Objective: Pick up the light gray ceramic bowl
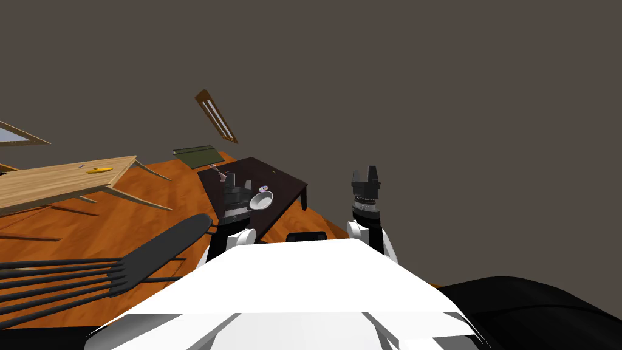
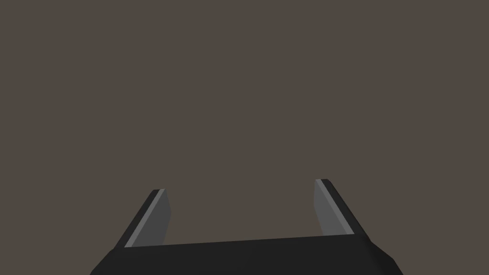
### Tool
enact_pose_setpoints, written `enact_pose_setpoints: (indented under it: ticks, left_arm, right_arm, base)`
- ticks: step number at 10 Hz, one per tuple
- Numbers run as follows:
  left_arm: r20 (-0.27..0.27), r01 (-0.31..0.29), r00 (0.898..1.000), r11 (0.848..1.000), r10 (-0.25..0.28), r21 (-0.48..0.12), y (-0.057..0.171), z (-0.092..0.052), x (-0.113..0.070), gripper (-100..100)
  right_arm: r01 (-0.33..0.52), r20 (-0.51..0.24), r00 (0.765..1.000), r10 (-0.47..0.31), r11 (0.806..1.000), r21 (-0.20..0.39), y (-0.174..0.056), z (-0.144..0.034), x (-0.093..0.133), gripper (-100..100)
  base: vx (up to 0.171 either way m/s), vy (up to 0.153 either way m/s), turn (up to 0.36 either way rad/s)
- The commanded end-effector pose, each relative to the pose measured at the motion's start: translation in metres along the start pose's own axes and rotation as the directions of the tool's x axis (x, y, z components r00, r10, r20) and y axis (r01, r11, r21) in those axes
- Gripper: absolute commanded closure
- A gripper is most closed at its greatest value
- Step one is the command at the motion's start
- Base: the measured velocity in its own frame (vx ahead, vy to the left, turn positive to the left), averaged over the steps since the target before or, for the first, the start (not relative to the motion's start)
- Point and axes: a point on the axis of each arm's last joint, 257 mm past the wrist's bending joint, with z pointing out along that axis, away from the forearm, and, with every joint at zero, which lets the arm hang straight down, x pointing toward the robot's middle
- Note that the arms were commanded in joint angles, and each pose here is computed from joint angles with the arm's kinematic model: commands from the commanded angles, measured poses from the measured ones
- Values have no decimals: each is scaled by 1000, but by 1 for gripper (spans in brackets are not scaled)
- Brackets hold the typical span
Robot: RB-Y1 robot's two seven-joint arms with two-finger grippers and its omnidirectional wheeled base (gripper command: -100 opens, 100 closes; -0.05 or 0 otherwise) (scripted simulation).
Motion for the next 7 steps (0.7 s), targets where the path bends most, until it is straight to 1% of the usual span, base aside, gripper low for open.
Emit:
enact_pose_setpoints:
  ticks: [1,3,6,7]
  left_arm:
    - [-26,-3,1000,1000,3,-12,4,1,3,-100]
    - [-62,0,998,999,-3,-42,12,3,7,-100]
    - [-113,20,993,993,-34,-118,32,5,14,-100]
    - [-113,20,993,993,-34,-119,32,5,14,-100]
  right_arm:
    - [0,0,1000,0,1000,0,0,0,0,0]
    - [0,0,1000,0,1000,0,0,0,0,0]
    - [0,0,1000,0,1000,0,0,0,0,0]
    - [0,0,1000,0,1000,0,0,0,0,0]
  base:
    - [4,-7,-15]
    - [8,-20,-25]
    - [13,-38,-45]
    - [9,-31,-13]
